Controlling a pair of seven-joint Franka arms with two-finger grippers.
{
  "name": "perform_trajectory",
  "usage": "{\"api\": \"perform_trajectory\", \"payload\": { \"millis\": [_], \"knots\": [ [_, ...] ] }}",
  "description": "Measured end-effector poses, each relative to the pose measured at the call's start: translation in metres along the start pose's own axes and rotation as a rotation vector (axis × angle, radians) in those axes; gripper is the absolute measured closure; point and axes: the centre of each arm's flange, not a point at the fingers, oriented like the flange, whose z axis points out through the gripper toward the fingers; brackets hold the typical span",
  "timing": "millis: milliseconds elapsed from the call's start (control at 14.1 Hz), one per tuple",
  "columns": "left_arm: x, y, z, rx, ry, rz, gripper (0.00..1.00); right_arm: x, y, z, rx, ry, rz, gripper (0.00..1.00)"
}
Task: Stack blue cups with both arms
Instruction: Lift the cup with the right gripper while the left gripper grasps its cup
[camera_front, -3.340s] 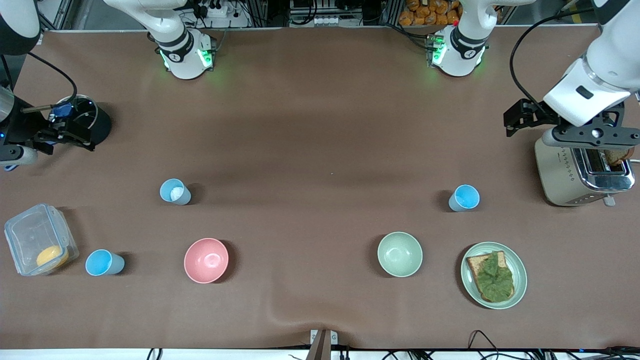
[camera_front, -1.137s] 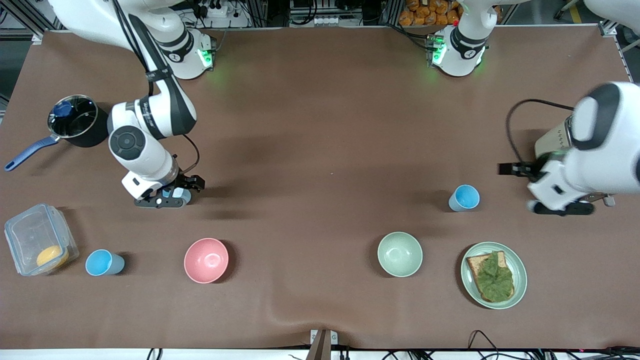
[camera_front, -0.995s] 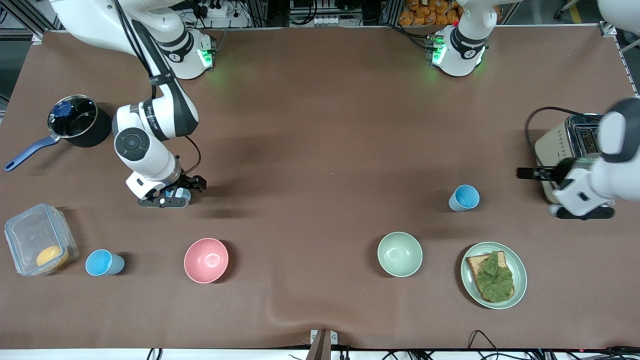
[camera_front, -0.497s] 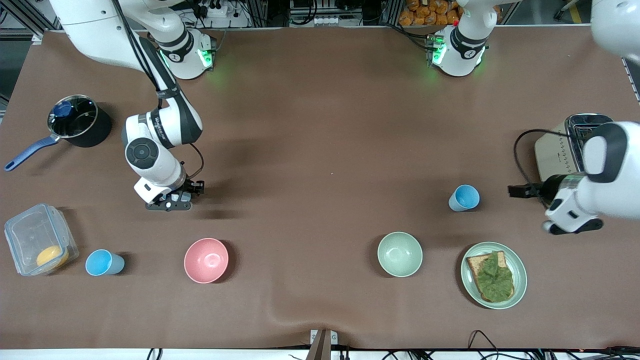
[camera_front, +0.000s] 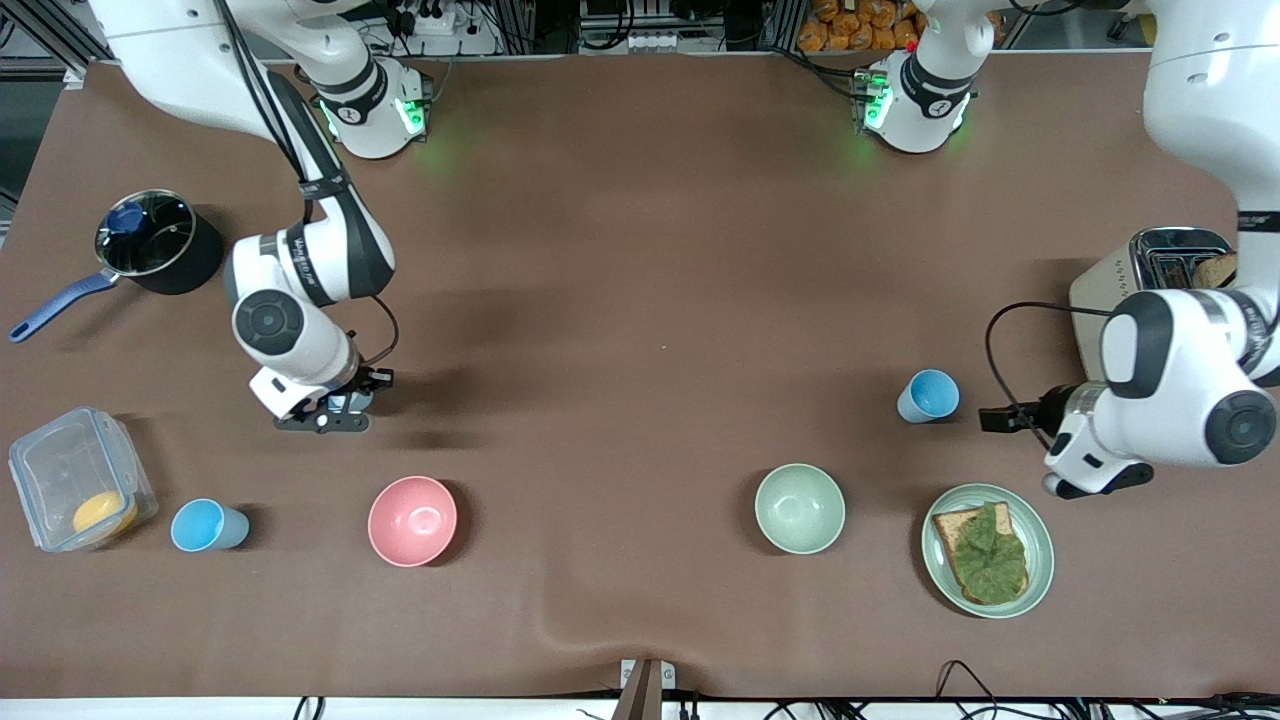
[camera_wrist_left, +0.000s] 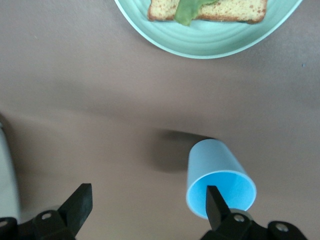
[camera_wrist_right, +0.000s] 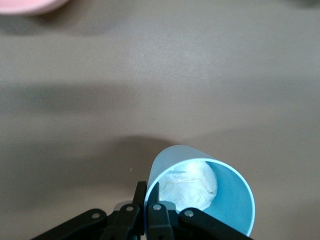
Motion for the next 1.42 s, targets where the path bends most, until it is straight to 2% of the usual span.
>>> {"api": "perform_trajectory", "payload": {
  "millis": [213, 284, 497, 924, 1208, 1421],
  "knots": [
    [-0.010, 0.040, 0.009, 0.048, 0.003, -0.053, 0.00, 0.009, -0.021, -0.065, -0.018, -0.073, 0.020, 0.97],
    [-0.012, 0.046, 0.011, 0.055, 0.004, -0.057, 0.00, 0.006, -0.041, -0.083, -0.004, -0.080, 0.045, 0.97],
    [-0.011, 0.042, 0.022, 0.048, 0.024, -0.071, 0.00, -0.019, -0.126, -0.118, 0.092, -0.091, 0.137, 0.97],
    [-0.025, 0.036, 0.038, 0.040, 0.050, -0.098, 0.00, -0.081, -0.289, -0.132, 0.108, -0.033, 0.346, 0.97],
    [-0.035, 0.036, 0.052, 0.028, 0.083, -0.114, 0.00, -0.096, -0.343, -0.111, 0.151, 0.014, 0.453, 0.97],
    [-0.045, 0.034, 0.052, 0.028, 0.093, -0.113, 0.00, -0.105, -0.366, -0.085, 0.114, 0.048, 0.445, 0.97]
  ]
}}
